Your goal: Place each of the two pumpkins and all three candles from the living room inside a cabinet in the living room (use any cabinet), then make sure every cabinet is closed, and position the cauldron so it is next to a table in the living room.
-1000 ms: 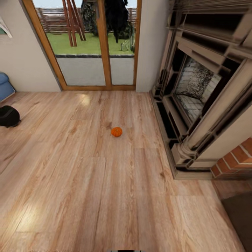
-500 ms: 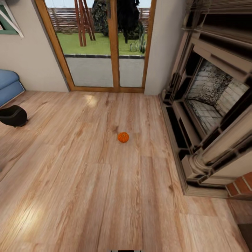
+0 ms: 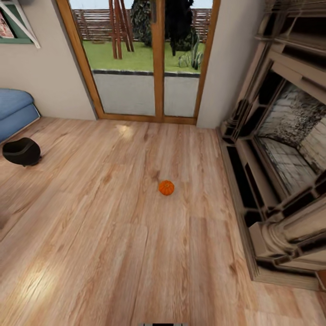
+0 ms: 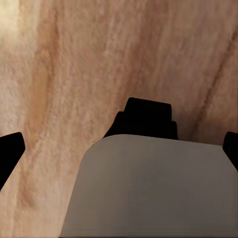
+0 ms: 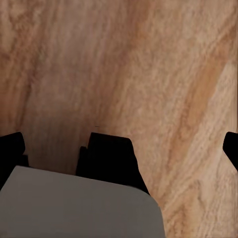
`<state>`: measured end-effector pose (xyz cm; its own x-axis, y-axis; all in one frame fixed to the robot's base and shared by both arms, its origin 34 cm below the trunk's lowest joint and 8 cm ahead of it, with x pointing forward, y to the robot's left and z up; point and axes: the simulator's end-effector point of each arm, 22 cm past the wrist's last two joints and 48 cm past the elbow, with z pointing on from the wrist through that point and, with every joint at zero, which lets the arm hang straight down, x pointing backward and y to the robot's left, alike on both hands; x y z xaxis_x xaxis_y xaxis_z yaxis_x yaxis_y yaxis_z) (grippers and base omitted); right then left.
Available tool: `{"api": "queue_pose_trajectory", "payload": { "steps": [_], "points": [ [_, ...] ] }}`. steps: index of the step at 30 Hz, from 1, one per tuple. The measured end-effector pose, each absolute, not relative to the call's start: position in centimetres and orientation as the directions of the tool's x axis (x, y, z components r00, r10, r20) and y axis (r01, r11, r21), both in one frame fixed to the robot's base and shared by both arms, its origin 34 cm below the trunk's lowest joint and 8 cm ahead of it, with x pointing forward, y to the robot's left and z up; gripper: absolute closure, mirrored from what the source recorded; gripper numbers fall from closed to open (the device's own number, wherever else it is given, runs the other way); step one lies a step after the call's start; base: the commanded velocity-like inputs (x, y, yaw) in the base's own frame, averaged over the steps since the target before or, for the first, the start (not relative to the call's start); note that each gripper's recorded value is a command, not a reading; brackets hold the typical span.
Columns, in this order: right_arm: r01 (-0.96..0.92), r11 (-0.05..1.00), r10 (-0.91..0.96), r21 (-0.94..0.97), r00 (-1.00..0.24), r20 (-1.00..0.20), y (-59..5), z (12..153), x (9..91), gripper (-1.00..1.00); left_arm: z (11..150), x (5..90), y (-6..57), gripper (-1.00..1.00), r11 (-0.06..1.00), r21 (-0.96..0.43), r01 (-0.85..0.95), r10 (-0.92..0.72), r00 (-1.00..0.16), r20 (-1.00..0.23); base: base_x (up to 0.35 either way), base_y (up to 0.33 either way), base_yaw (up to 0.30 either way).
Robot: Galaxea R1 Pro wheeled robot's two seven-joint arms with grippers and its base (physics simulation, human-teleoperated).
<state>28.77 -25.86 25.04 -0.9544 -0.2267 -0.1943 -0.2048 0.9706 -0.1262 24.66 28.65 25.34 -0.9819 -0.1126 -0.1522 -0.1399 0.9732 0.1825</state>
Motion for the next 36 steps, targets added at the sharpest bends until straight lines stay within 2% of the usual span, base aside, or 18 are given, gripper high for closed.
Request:
{"api": "queue_pose_trajectory", "payload": {
  "steps": [36],
  "points": [
    [-0.209,0.971,-0.228,-0.119,-0.958,-0.176,-25.8,24.8,27.7,-1.0,25.2,24.0,28.7,-1.0,0.973,0.185,-0.137,-0.113,-0.984,-0.137,0.338,0.0,0.277]
  ]
}}
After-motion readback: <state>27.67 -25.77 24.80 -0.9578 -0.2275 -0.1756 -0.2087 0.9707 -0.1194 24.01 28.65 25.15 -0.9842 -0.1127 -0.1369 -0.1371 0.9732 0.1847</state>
